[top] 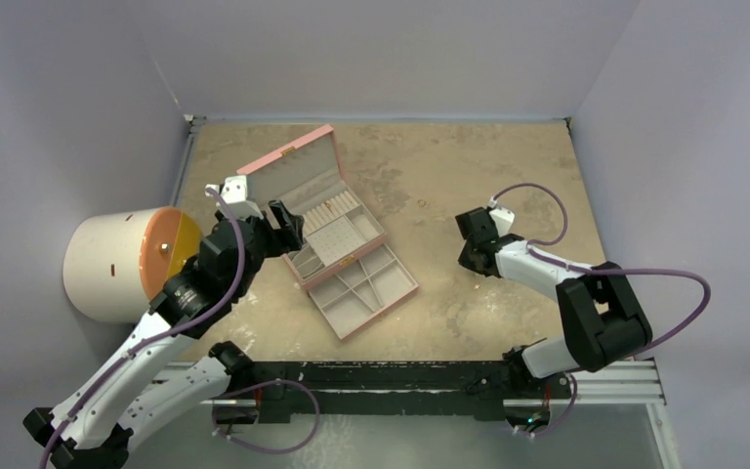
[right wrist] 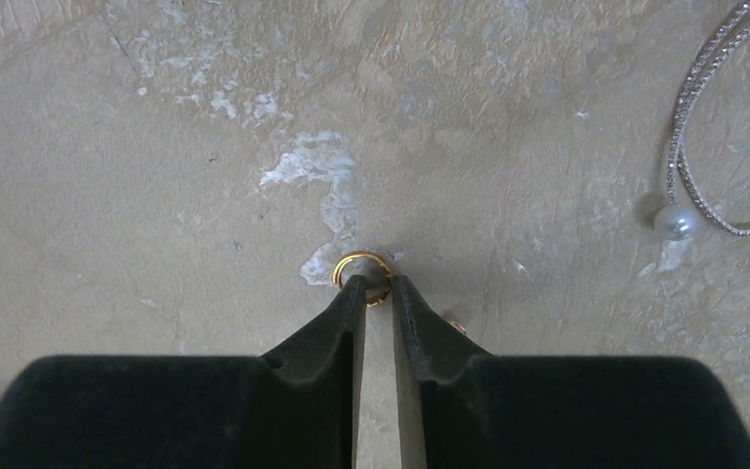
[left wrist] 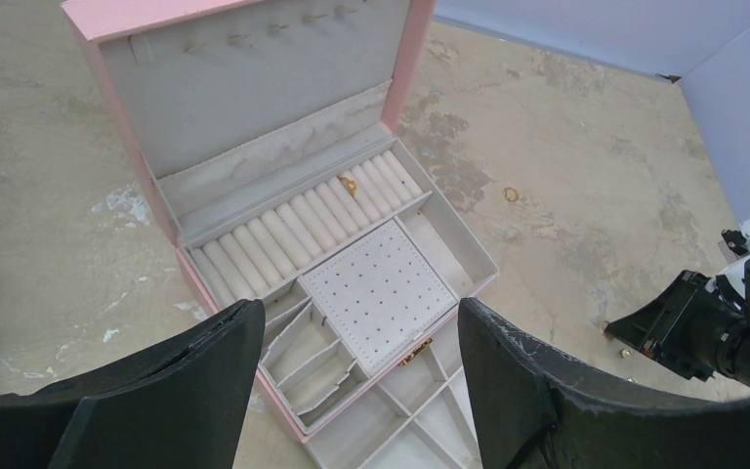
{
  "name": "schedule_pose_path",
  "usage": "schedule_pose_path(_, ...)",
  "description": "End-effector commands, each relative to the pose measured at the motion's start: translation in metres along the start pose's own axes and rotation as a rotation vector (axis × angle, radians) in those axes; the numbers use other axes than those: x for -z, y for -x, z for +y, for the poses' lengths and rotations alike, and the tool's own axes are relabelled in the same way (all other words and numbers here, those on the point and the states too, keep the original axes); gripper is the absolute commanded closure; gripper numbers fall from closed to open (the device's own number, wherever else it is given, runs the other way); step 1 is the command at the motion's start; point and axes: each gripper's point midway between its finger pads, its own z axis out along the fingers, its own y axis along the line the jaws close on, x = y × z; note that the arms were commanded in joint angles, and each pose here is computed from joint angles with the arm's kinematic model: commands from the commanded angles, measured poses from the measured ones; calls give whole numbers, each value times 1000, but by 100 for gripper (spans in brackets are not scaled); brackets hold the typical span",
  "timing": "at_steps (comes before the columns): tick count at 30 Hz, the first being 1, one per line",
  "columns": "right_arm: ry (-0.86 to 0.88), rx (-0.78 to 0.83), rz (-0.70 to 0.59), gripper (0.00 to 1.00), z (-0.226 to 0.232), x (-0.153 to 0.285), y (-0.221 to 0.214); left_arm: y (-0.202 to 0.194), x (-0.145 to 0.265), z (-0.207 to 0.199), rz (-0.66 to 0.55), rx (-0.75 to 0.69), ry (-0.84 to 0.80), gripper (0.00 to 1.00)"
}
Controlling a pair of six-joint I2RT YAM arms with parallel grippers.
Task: Organize the mixed jewelry
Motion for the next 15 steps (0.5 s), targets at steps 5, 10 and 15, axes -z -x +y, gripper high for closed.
schedule_pose_path(5, -51, 9, 8, 82, -10, -1, -2, 8, -2, -5, -24, 3, -31, 28)
schedule_pose_path(10, -63, 12, 19, 84, -11, -4, -4, 9, -1, -5, -27, 6, -33, 28)
schedule_pose_path(15, -78, 15, 26, 86, -11, -7, -5, 9, 0, -5, -29, 7, -34, 28)
